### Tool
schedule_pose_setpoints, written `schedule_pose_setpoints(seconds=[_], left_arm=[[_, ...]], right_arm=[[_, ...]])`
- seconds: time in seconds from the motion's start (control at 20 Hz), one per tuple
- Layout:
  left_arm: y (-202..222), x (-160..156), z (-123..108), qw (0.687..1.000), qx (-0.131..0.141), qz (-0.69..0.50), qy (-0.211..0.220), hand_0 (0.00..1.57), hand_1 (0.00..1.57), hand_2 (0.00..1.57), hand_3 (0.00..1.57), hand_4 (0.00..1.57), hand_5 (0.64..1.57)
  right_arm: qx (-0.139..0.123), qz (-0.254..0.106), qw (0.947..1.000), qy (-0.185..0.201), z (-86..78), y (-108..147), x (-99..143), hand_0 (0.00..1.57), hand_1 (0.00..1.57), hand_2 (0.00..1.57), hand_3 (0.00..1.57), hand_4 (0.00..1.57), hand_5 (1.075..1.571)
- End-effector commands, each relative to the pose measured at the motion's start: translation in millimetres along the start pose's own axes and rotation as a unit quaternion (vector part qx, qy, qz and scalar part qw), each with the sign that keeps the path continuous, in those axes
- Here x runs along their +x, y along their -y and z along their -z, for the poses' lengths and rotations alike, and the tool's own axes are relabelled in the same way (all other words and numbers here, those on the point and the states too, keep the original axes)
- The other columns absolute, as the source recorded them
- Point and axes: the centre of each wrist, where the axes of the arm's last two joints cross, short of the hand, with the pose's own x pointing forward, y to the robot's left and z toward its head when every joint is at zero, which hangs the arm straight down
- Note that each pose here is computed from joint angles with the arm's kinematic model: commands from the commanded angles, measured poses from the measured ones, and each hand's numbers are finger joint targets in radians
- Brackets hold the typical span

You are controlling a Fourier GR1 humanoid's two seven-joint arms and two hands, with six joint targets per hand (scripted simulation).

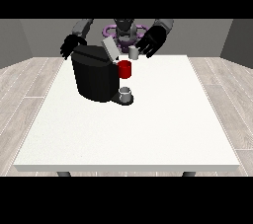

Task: Insert the coffee pod into the coffee machine and close the lid

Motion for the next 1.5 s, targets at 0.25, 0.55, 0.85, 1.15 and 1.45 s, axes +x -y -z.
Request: schedule_pose_setpoints(seconds=[0.25,0.55,0.85,1.15,1.45], left_arm=[[-6,25,12,1.000,0.017,0.008,0.007,1.28,1.28,1.30,1.24,0.49,1.571],[14,15,9,1.000,-0.002,0.010,-0.005,1.30,1.30,1.33,1.23,0.50,1.571],[0,33,16,1.000,-0.019,0.010,0.015,1.25,1.25,1.29,1.21,0.51,1.571],[17,10,8,1.000,-0.005,0.012,0.007,1.20,1.20,1.27,1.20,0.50,1.571],[25,16,10,0.999,-0.015,0.024,0.023,1.16,1.16,1.24,1.18,0.49,1.571]], right_arm=[[-0.011,0.008,0.9996,0.024,8.1,-10,17,0.00,0.00,0.00,0.00,0.52,1.571],[-0.004,0.009,0.9999,0.009,-1.7,10,2,0.00,0.00,0.00,0.00,0.53,1.571],[-0.029,0.011,0.9994,0.013,5.5,4,4,0.00,0.00,0.00,0.00,0.50,1.571],[-0.011,0.007,0.9999,0.010,-3.0,7,8,0.00,0.00,0.00,0.00,0.48,1.571],[-0.042,0.021,0.9985,0.028,3.2,12,6,0.00,0.00,0.00,0.00,0.45,1.571]])
